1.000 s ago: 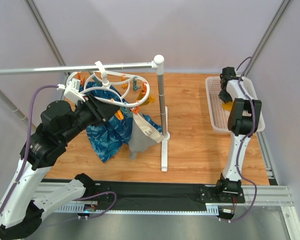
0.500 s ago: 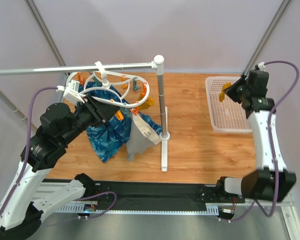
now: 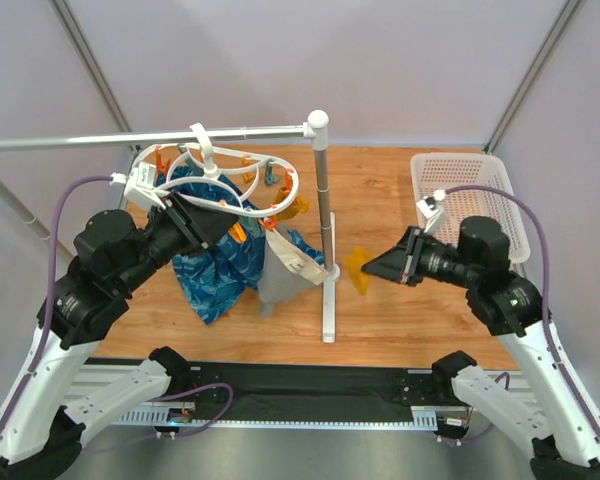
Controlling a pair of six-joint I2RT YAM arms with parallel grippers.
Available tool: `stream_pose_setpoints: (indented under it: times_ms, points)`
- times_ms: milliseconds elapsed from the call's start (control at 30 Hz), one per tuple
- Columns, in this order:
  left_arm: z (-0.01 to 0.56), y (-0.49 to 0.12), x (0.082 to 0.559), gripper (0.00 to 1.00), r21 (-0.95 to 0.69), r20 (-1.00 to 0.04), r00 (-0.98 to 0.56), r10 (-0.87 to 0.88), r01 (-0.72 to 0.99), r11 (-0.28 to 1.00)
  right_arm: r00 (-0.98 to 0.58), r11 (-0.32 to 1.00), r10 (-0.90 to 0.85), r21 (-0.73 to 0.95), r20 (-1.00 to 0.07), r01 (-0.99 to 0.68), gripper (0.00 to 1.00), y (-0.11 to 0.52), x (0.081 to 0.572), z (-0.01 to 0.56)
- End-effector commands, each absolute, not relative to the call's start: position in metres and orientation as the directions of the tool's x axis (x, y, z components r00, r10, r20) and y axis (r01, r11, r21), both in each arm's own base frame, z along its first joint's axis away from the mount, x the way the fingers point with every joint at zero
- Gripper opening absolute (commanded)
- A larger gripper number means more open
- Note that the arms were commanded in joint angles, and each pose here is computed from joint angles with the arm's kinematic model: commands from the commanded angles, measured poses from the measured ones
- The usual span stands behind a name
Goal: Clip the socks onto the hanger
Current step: Place the sock in the bin.
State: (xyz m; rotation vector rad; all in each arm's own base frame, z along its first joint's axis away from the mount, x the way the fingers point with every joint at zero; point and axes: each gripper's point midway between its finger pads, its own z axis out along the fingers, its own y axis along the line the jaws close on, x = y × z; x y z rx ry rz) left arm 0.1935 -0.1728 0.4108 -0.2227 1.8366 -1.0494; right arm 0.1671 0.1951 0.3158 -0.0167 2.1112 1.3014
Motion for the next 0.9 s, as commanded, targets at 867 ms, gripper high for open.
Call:
stream_pose_setpoints:
  times_ms: [867]
  points:
    - [0.415,-0.18,0.175,0.0,-0.751,-0.647,-0.553,-0.525,0.347,0.561,-0.683,0.794,0.024,0.43,-0.73,-0.431,0.0,0.222,0.145,0.293]
